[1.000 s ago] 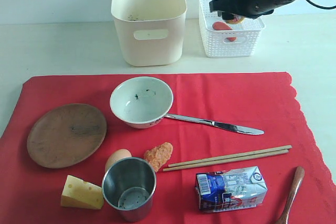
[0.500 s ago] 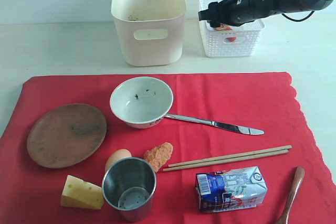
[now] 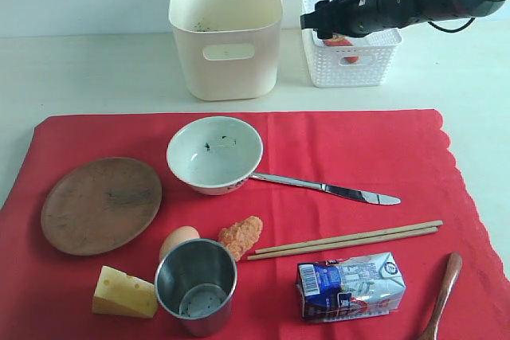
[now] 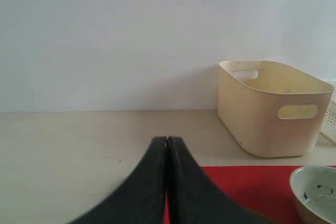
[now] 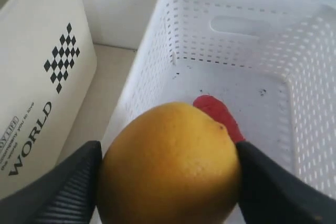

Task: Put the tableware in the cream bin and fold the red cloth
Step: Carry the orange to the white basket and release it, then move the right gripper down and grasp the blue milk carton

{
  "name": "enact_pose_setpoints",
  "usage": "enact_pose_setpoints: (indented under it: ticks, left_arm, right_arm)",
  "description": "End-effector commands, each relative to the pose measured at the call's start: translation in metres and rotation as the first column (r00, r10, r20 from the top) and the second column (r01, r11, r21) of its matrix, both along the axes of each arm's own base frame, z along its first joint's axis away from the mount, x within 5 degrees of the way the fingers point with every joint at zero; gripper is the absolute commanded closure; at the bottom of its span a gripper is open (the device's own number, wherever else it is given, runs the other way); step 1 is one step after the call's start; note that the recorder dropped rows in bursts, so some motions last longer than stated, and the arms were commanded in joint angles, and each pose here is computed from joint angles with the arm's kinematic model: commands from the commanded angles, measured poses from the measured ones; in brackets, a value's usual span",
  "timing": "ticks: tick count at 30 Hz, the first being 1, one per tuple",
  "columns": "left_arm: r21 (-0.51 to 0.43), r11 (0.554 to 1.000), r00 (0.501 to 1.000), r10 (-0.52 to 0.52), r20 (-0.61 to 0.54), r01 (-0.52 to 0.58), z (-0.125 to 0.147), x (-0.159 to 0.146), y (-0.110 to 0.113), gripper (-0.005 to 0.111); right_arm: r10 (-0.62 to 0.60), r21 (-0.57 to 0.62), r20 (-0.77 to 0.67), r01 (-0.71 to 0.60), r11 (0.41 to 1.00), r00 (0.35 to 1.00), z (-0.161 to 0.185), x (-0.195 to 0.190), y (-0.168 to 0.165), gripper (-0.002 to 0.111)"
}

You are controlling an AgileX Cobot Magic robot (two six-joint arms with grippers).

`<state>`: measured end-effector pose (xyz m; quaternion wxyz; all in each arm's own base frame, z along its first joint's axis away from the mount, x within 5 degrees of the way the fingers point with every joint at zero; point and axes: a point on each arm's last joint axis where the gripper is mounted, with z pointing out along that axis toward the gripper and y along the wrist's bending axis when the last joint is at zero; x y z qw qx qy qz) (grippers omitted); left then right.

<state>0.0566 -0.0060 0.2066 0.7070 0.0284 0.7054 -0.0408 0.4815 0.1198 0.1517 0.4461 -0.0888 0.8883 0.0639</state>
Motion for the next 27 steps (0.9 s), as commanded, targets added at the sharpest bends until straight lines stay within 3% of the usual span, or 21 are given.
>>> enact_pose_setpoints:
  ticks: [1,5,14,20,27]
  left_arm:
    - [-0.002,1.000,1.000,-0.006,-0.001,0.006,-0.001,0.000,0.000,0.105]
    - [-0.002,1.000,1.000,-0.006,-0.001,0.006,-0.001,0.000,0.000,0.105]
    - [-0.002,1.000,1.000,-0.006,-0.001,0.006,-0.001,0.000,0.000,0.105]
    - [-0.002,1.000,1.000,-0.006,-0.001,0.006,-0.001,0.000,0.000,0.105]
    - [-0.002,1.000,1.000,-0.006,-0.001,0.006,-0.001,0.000,0.000,0.105]
  right_arm:
    - [0.000,0.008,0.044,0.000,1.000,0.999,0.010,0.003,-0.001,0.038]
    - [-0.002,0.003,0.023,0.002,1.000,1.000,0.021,-0.001,-0.002,0.036]
    - [-0.017,-0.057,-0.129,0.010,0.998,0.991,0.110,-0.046,-0.015,0.041]
    - [-0.031,-0.061,-0.263,0.015,0.998,0.964,0.136,-0.075,-0.020,0.075]
    - [-0.027,-0.064,-0.320,0.007,0.998,0.947,0.149,-0.103,-0.026,0.105]
